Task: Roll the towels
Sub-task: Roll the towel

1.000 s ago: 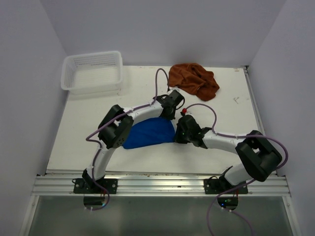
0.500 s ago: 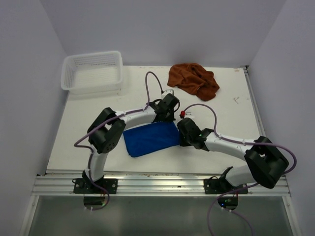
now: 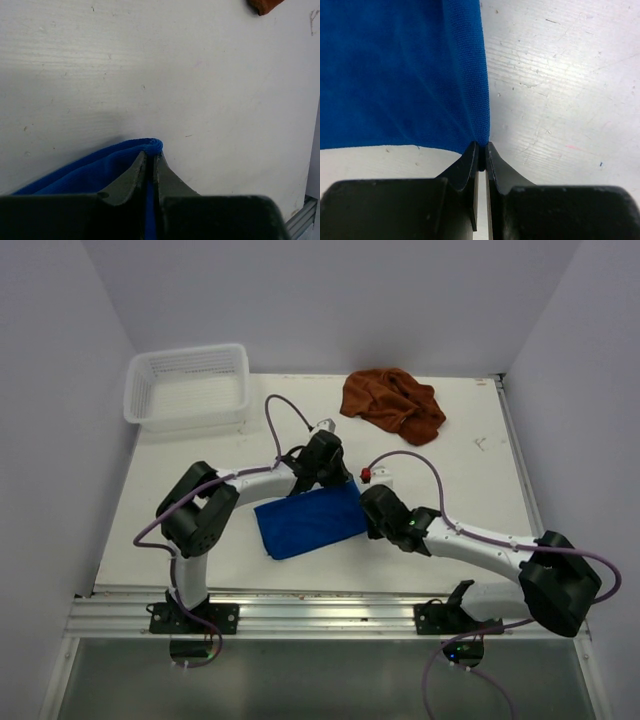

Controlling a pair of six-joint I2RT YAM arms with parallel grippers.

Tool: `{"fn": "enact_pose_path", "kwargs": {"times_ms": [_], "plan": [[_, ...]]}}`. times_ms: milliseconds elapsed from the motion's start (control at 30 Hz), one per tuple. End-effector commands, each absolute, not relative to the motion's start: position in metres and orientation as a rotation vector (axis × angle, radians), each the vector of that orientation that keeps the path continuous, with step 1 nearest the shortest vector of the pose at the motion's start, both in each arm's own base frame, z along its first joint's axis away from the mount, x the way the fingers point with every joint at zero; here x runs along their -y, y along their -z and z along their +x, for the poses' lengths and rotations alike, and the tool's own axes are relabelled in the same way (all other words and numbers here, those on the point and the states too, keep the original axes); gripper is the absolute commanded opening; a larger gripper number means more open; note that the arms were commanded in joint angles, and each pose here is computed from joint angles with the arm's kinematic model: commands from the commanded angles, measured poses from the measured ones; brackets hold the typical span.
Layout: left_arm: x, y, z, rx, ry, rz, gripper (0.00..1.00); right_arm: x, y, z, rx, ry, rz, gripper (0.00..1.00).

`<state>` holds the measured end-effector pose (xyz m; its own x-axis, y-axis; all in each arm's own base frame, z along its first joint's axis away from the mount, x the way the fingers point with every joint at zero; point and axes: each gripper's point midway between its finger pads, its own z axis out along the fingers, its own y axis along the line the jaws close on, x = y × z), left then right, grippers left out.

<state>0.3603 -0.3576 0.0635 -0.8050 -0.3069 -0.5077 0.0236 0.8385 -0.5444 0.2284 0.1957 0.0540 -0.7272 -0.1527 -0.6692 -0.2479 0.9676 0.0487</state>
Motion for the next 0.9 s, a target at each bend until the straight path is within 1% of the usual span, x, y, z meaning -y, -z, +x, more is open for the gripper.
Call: {"fn": "enact_pose_path", "kwargs": {"times_ms": [0,100,533,700,867], "plan": [[0.355,-0.094,0.391,-2.251,0.808,-0.292,0.00,-0.174,-0.055,0.219,-2.402,-0.020,-0.397,0.00],[0.351,-0.096,0.392,-2.238,0.822,-0.305,0.00,-0.169,-0.053,0.217,-2.418,0.024,-0.405,0.00],[0.339,-0.094,0.398,-2.221,0.847,-0.316,0.00,-0.183,-0.048,0.209,-2.395,0.226,-0.537,0.00],[0.330,-0.086,0.398,-2.234,0.840,-0.333,0.00,-0.188,-0.057,0.212,-2.348,0.343,-0.550,0.00],[0.326,-0.084,0.397,-2.231,0.841,-0.331,0.00,-0.188,-0.056,0.209,-2.336,0.493,-0.626,0.00]]}}
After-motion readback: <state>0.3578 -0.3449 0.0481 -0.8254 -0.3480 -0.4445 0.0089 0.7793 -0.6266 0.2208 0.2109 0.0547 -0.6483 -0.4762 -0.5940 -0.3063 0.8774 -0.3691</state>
